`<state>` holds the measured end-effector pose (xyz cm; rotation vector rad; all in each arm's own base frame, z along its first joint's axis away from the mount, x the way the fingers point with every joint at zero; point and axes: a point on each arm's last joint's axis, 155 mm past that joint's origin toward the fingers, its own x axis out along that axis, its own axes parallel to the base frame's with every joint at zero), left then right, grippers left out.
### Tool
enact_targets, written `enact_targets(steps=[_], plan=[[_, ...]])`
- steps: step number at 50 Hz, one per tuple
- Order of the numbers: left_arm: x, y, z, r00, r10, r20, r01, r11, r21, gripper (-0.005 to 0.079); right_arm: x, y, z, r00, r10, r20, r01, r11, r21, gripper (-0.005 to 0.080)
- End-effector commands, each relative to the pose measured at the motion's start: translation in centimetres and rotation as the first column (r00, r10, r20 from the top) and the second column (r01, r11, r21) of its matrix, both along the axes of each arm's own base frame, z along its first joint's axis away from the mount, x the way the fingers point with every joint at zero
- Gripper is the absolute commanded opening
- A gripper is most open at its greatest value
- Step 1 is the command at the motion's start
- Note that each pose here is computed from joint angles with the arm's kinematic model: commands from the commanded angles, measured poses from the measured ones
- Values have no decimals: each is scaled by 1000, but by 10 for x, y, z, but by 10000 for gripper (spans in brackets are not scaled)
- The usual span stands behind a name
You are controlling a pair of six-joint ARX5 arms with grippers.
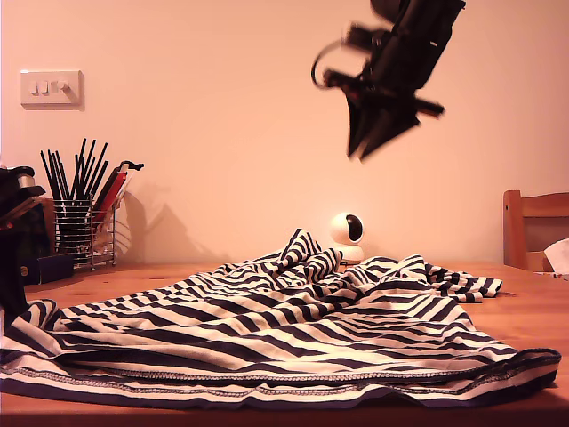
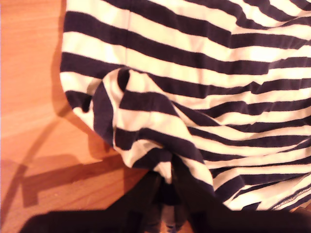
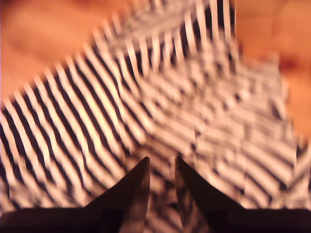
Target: Fold the t-shirt in front of you. After folding it, place it to the right side.
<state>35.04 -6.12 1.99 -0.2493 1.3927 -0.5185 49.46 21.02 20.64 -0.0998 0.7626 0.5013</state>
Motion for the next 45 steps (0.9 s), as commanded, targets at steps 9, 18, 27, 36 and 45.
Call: enact_targets(steps=[9, 18, 27, 36, 45], plan=[[-1, -1, -8, 1000, -6, -20, 6, 1000, -2, -19, -28, -2, -27, 999, 16, 30, -16, 1000, 18, 139], [1, -1, -7, 1000, -6, -9, 6, 1000, -2, -19, -65, -16, -28, 1000, -6, 24, 5, 999, 42, 139], [4, 0, -7, 1000, -6, 1, 6, 1000, -1, -19, -104, -31, -51, 997, -32, -66, 34, 999, 36, 141], [4, 0, -7, 1000, -6, 0, 6, 1000, -1, -19, -143, -44, -85, 980, -43, -192, 44, 999, -2, 142], [4, -1, -7, 1000, -6, 0, 6, 1000, -2, -19, -176, -56, -107, 961, -83, -266, 85, 996, -4, 151]])
